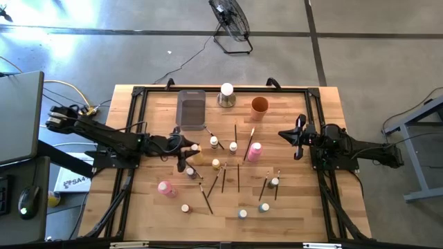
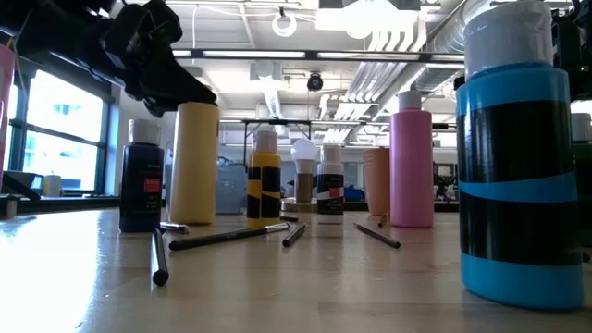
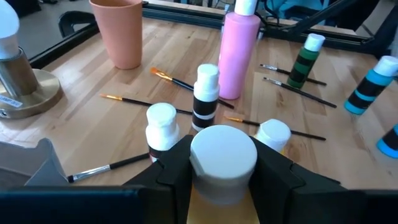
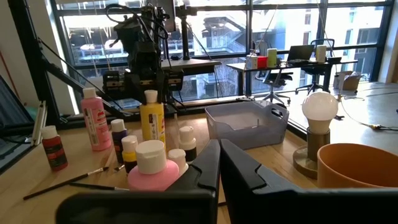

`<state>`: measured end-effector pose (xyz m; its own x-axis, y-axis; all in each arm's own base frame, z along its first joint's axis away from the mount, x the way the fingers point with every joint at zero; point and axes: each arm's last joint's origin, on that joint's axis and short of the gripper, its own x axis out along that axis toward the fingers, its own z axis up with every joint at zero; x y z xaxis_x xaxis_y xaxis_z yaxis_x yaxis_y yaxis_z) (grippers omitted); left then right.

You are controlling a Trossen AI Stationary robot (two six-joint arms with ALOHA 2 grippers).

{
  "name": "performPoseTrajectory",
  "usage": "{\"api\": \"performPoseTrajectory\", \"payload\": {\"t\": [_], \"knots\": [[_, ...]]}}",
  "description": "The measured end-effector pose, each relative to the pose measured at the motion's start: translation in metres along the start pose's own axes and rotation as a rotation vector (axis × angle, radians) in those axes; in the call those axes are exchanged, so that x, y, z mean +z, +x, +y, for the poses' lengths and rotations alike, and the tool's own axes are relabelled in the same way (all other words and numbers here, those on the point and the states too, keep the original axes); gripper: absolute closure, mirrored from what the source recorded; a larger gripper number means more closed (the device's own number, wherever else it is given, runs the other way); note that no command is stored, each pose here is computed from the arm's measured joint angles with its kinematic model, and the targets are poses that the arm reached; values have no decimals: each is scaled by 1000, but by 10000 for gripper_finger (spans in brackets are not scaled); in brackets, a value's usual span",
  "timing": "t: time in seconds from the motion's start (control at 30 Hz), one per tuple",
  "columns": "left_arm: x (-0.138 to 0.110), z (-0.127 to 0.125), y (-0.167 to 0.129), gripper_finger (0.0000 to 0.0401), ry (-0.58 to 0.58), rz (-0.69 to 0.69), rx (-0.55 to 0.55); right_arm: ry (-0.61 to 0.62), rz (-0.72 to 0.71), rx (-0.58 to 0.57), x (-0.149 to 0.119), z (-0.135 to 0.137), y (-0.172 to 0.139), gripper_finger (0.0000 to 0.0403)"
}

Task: Pick & Place Paint Supplies
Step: Put the large yellow paint bottle into the gray bin

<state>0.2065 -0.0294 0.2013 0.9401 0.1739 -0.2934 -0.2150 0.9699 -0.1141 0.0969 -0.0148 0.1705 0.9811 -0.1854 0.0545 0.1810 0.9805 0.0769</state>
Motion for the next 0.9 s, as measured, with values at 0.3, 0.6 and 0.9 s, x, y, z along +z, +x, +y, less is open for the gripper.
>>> {"api": "performPoseTrajectory", "payload": {"t": [0.3, 0.6, 0.9], "knots": [[39, -4, -10, 277, 27, 52, 59, 0, -1, 0, 0, 0, 0, 399], [116, -7, -32, 277, 173, 8, 279, 0, 0, 0, 0, 0, 0, 399], [150, 48, -35, 277, 167, -4, 423, 0, -1, 0, 0, 0, 0, 399]]}}
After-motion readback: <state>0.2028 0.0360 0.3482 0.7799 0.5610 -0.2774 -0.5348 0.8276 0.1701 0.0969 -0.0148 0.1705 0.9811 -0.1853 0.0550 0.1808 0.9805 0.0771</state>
